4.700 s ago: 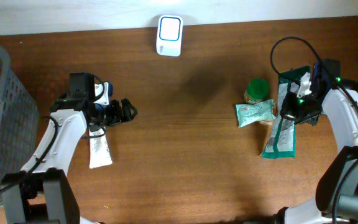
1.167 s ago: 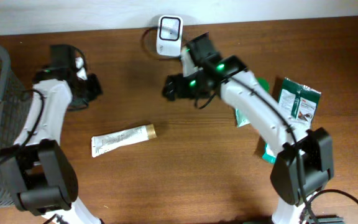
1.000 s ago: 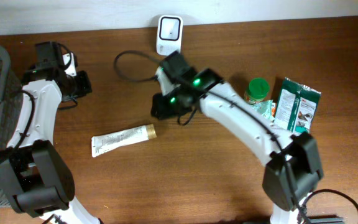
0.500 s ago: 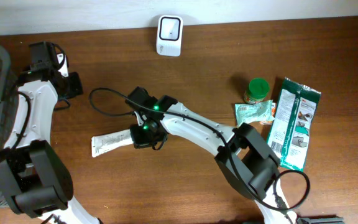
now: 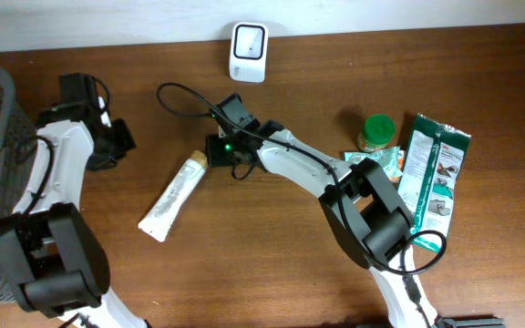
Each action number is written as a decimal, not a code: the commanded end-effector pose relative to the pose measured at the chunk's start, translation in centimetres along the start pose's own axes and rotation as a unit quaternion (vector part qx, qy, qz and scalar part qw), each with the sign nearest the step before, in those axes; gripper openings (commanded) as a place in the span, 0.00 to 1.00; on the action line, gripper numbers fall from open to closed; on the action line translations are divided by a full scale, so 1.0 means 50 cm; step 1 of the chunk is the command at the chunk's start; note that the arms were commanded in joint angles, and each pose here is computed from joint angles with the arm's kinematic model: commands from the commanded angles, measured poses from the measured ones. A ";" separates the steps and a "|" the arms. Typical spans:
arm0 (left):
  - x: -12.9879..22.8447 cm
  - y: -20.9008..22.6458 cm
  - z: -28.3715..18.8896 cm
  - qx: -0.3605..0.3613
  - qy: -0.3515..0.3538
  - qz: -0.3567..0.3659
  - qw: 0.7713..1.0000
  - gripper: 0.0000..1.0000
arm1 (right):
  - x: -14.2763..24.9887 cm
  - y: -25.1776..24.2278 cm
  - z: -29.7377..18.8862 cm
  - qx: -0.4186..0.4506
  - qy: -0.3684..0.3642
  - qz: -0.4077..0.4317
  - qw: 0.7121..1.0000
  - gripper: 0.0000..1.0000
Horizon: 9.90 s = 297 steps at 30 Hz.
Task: Scan the item barcode
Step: 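Reach the right gripper down to the white tube to grasp it, then close the right gripper on the white tube and lift it upright, then carry the tube with the right gripper and hold it over the scanner, then carry the tube right and set it on the glove packet, release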
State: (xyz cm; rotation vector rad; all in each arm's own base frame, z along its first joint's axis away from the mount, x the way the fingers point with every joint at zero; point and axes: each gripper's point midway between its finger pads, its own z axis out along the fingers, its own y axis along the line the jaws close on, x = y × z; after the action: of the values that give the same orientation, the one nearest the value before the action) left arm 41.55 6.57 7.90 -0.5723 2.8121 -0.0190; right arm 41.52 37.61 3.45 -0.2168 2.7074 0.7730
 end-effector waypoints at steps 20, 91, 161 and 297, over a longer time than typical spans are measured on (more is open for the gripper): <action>-0.058 0.105 0.009 -0.056 -0.055 -0.029 0.996 0.13 | 0.222 0.196 0.046 -0.058 0.142 0.115 0.982 0.61; -0.002 -0.054 0.016 0.051 -0.008 0.026 0.998 0.99 | 0.187 -0.118 -0.103 -0.115 0.143 -0.079 0.980 0.86; -0.001 -0.054 0.016 0.051 -0.008 0.026 0.998 0.99 | -0.090 0.039 -0.722 -0.012 -0.115 -0.148 0.982 0.04; -0.001 -0.054 0.016 0.051 -0.008 0.026 0.998 0.99 | 0.064 -0.401 -0.754 0.196 -0.006 0.109 0.975 0.47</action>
State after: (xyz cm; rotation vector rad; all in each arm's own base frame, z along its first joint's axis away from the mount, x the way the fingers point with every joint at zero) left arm 42.93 4.21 7.76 -0.4799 2.7801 -0.1340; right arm 33.43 -2.73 16.72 0.4032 3.0093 0.1438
